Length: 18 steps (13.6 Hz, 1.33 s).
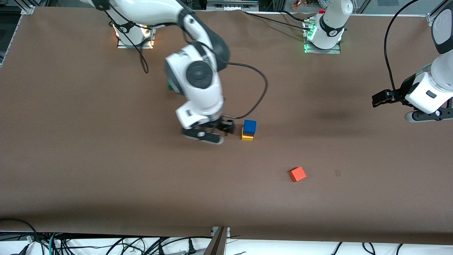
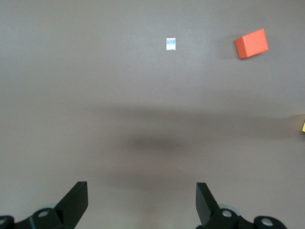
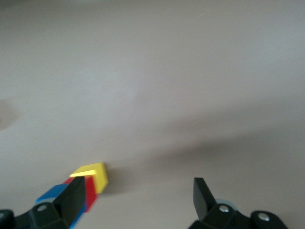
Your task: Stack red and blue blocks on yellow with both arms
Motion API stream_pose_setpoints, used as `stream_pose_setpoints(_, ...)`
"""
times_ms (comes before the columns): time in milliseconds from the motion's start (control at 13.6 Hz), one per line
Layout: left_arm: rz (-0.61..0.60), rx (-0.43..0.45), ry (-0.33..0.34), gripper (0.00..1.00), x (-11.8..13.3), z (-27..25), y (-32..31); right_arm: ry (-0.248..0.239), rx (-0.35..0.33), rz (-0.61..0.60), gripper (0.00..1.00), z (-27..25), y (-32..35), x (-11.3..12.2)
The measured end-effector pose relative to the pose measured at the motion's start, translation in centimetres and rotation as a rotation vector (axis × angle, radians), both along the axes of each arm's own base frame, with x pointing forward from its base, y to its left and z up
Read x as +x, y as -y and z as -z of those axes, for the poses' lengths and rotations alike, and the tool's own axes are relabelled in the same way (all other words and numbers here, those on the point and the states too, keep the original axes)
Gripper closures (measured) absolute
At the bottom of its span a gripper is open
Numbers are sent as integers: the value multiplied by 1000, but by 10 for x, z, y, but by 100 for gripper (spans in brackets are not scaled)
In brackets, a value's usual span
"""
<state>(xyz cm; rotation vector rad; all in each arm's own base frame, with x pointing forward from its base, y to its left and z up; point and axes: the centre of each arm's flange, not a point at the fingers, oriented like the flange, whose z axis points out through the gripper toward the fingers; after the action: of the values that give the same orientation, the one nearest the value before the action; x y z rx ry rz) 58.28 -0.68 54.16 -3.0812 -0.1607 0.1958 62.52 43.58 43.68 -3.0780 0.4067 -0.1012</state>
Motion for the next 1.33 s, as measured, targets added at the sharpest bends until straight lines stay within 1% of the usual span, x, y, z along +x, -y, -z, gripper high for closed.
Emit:
stream_pose_setpoints(147, 0, 0, 0, 0, 0, 0, 0, -27, 25, 20, 0, -25, 61, 19)
stream_pose_setpoints(294, 0, 0, 0, 0, 0, 0, 0, -55, 26, -2, 0, -38, 113, 20)
stream_pose_setpoints(442, 0, -1, 0, 0, 0, 0, 0, -77, 28, -39, 0, -57, 167, 4)
stream_pose_setpoints(736, 2, -4, -1, 0, 0, 0, 0, -90, 54, -103, 0, -95, 265, -46)
stream_pose_setpoints(883, 7, -5, -1, 0, 0, 0, 0, -98, 70, -113, 0, -105, 317, -65)
stream_pose_setpoints(957, 8, -5, -1, 0, 0, 0, 0, -101, 60, -117, 0, -111, 335, -74)
stream_pose_setpoints(1104, 9, -5, -1, 0, 0, 0, 0, -91, 22, -130, 0, -126, 349, -93)
stream_pose_setpoints(1178, 9, -5, -1, 0, 0, 0, 0, -84, 14, -156, 0, -131, 352, -101)
stream_pose_setpoints(1325, 10, -5, -1, 0, 0, 0, 0, -75, 9, -218, 0, -135, 366, -106)
